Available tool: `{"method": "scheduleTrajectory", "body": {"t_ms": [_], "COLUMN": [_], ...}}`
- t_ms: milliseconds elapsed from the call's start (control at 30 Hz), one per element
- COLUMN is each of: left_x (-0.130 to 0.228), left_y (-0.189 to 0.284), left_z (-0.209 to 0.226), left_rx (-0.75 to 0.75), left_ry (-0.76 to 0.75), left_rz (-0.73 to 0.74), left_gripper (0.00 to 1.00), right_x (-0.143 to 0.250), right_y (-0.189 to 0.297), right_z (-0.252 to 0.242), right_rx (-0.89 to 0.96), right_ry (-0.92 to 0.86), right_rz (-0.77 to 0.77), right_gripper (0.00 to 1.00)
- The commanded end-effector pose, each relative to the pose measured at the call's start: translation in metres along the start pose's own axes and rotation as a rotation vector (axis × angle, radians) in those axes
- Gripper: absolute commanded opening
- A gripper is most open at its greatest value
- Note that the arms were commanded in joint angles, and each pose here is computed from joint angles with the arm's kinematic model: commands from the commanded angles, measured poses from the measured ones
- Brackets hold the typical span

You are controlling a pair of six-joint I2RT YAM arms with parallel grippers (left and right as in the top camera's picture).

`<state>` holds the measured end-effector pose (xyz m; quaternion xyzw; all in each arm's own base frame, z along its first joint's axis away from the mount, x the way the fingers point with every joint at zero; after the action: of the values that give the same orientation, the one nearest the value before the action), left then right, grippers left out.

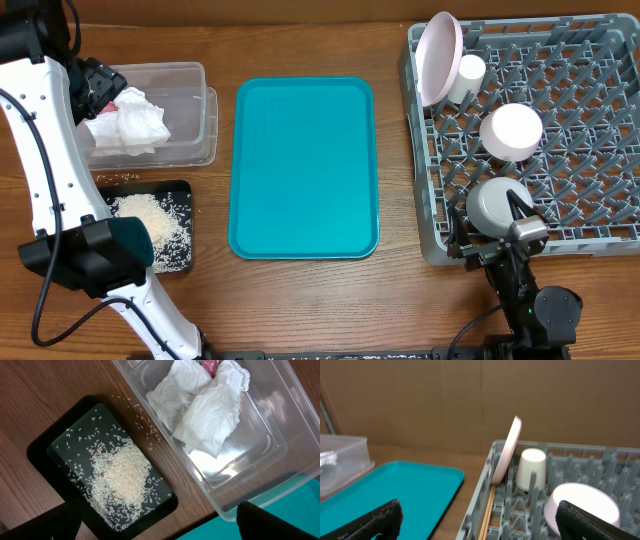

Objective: Sort waste into correct bins and load items into the dishwasher

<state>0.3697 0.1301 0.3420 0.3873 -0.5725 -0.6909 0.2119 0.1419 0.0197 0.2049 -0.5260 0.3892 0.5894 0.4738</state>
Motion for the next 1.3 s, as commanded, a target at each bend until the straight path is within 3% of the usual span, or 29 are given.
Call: {"method": "scheduleTrajectory", "body": {"t_ms": [0,600,733,1000,1267], "left_x": [0.0,0.0,0.0,0.0,0.0], "left_y": [0.012,0.012,0.012,0.012,0.012], "left_z": [0.005,0.005,0.005,0.005,0.005], "left_rx": [0.002,0.003,0.002,0.003,0.002], "left_ry": [0.006,0.006,0.006,0.006,0.006], "left_rz": [-0.036,-0.036,-0.037,-0.036,-0.037], "left_gripper": [1.0,1.0,1.0,1.0,1.0], "right_x": [-0.002,-0.004,0.0,0.03,0.031], "right_y": [0.002,0.001,0.0,-0.001,0.0], "right_z": [-0.002,0.0,0.0,-0.01,-0.016], "right_rx": [0.024,0.008,0.026,0.098,0.174], "right_ry": [0.016,0.1,0.135,0.1,0.098], "right_rz": [-0.06,-0.191,-0.164,0.044,0.046], "right_gripper": [1.0,1.0,1.0,1.0,1.0]}}
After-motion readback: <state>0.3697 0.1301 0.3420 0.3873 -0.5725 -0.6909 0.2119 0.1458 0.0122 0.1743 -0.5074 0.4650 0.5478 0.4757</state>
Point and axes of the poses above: each gripper's point midway between its finger pads, its own y axis back along the fingers, its own z axis along the line the jaws close on, x = y × z, the point moved 10 cm from there along y, back along the fingers, and after that the axes turned 8 degrees about -y, right-handed, at the moved point
